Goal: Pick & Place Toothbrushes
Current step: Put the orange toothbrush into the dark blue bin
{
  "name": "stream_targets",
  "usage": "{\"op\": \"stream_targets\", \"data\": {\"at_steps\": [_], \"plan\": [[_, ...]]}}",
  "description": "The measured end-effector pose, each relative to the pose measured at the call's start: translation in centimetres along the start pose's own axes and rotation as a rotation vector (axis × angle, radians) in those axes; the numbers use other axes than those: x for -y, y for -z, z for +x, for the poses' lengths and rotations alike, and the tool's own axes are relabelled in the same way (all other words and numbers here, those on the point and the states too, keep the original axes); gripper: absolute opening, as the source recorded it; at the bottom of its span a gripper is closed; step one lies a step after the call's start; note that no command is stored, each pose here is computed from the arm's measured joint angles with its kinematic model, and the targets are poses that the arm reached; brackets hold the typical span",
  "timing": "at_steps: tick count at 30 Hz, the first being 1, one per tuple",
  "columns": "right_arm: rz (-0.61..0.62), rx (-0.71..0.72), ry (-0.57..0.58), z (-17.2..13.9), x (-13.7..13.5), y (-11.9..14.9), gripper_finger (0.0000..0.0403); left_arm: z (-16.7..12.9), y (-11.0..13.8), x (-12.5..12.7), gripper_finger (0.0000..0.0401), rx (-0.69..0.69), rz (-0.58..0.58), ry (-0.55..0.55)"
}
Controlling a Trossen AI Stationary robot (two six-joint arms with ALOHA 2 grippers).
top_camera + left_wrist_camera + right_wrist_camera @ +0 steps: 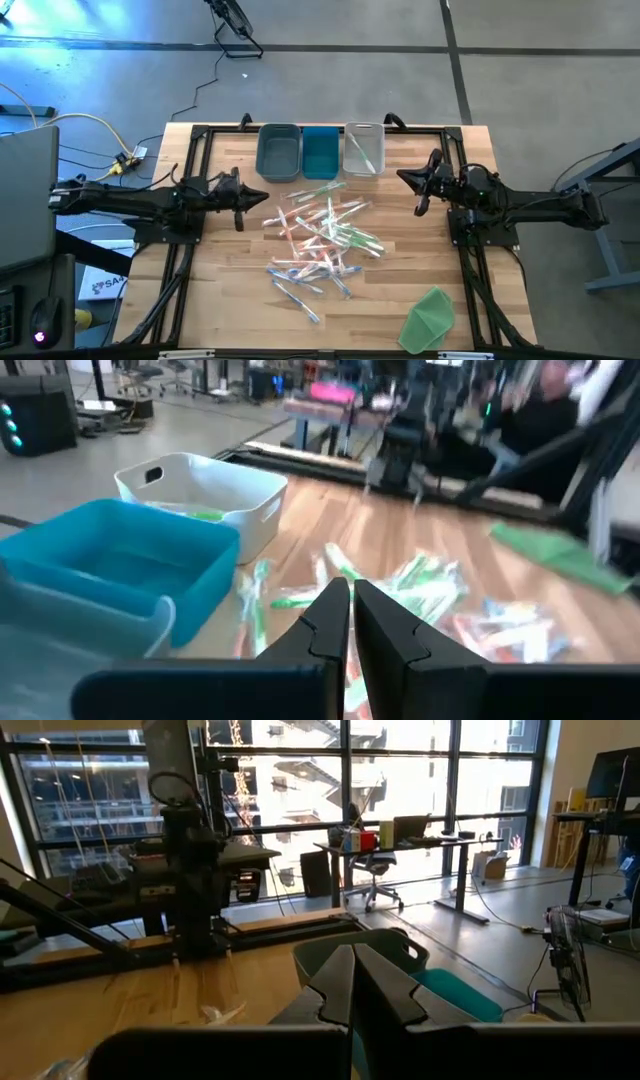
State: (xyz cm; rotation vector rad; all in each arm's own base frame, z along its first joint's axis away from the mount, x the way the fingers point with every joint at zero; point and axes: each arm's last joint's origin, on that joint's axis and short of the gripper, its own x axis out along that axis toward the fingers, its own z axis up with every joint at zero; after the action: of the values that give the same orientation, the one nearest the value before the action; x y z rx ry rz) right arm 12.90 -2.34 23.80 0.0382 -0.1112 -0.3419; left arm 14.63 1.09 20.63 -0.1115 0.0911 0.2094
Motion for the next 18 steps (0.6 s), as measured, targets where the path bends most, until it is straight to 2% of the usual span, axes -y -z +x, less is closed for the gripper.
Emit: {"op": "stream_targets", "data": {"at_steps": [7,18], "plan": [[0.001,0.004,0.0,0.0,0.0,0.0,0.0002,1.7,-1.7,0.6,0.0019,-0.162,0.174,-0.011],[0.0,0.004,0.0,0.0,0.0,0.0,0.0003,2.8,-1.9,0.8,0.0019,-0.208,0.218,-0.01]]}}
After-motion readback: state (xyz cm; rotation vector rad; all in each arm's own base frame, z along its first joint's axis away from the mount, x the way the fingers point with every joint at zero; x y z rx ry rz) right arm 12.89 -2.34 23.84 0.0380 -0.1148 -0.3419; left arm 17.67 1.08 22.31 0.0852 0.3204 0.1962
